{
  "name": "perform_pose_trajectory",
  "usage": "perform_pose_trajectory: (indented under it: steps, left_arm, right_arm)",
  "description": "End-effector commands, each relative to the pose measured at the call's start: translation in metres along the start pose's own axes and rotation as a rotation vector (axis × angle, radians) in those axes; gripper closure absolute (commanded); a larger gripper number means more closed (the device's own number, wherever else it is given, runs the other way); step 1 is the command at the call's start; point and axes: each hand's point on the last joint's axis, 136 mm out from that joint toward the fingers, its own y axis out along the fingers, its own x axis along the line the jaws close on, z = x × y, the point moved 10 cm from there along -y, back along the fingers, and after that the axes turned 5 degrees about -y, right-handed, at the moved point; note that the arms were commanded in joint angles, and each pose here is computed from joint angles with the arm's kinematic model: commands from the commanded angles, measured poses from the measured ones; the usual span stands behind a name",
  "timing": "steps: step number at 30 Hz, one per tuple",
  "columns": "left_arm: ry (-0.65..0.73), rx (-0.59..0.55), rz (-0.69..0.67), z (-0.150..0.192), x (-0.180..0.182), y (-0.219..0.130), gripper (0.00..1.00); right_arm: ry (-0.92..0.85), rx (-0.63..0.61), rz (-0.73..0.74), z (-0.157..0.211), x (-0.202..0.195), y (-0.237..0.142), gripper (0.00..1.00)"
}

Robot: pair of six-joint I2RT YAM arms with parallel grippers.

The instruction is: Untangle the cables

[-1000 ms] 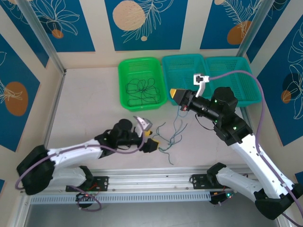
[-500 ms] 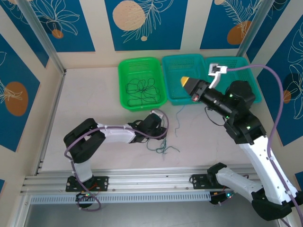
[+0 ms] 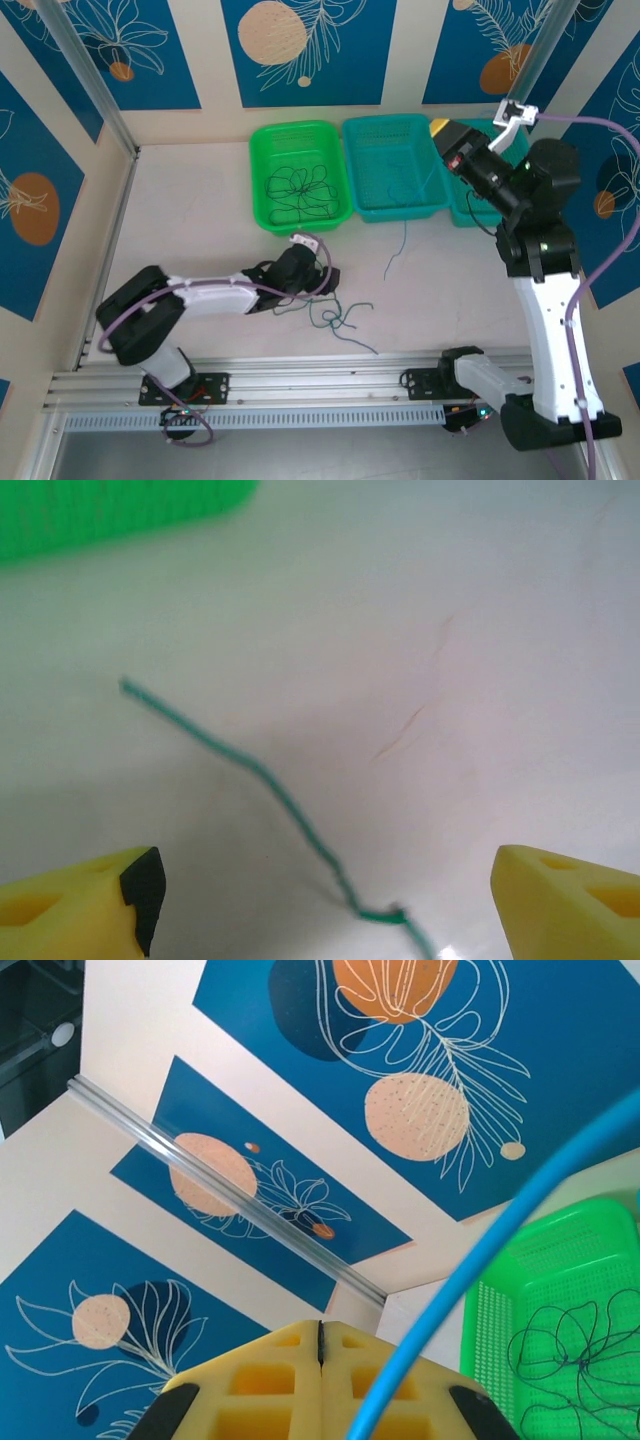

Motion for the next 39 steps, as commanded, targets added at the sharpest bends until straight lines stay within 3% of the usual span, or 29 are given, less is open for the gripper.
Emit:
perform_pose_trajectory:
  steps: [1,7,14,20,21,25,26,29,32,36,39]
  left_arm:
    - [0.092,-0.156,0.043,-0.045,-0.016,-0.038,0.12]
    - [0.149,-0.278,0.084,-0.071,-0.02,-0.1,0.11]
    - [0.17,-0.359,0.209,-0.057,-0.008,-0.158,0.11]
    - [0.158,-0.395,0.228,-0.038,0.009,-0.176,0.09]
    - [0.156,-0.398,0.23,-0.035,0.011,-0.176,0.05]
    - [0.137,-0.394,0.225,-0.029,0.016,-0.178,0.0]
    - [0.132,-0.393,0.225,-0.029,0.016,-0.179,0.0]
    - [0.119,-0.384,0.228,-0.027,0.017,-0.179,0.0]
    - [0.14,-0.361,0.232,-0.025,0.016,-0.175,0.0]
    - [0.163,-0.323,0.23,-0.023,0.014,-0.166,0.0]
    - [0.163,-0.306,0.247,-0.024,0.011,-0.16,0.0]
  right_arm:
    - [-0.017,0.036,-0.04,-0.012,-0.001,0.018,1.0]
    - [-0.124,0.087,-0.036,-0.038,-0.022,0.073,1.0]
    - [-0.155,0.176,0.033,-0.049,-0.087,0.146,1.0]
    - [-0.107,0.304,0.072,-0.028,-0.161,0.21,1.0]
    - [-0.084,0.347,0.078,-0.019,-0.176,0.219,1.0]
    - [0.027,0.456,0.208,0.018,-0.232,0.237,1.0]
    - [0.064,0.48,0.233,0.03,-0.245,0.239,0.95]
    - [0.182,0.545,0.255,0.045,-0.265,0.237,0.68]
    - [0.305,0.593,0.294,0.037,-0.267,0.225,0.58]
    - [0.182,0.564,0.352,0.024,-0.241,0.204,0.36]
    - [0.088,0.544,0.343,0.021,-0.215,0.184,0.34]
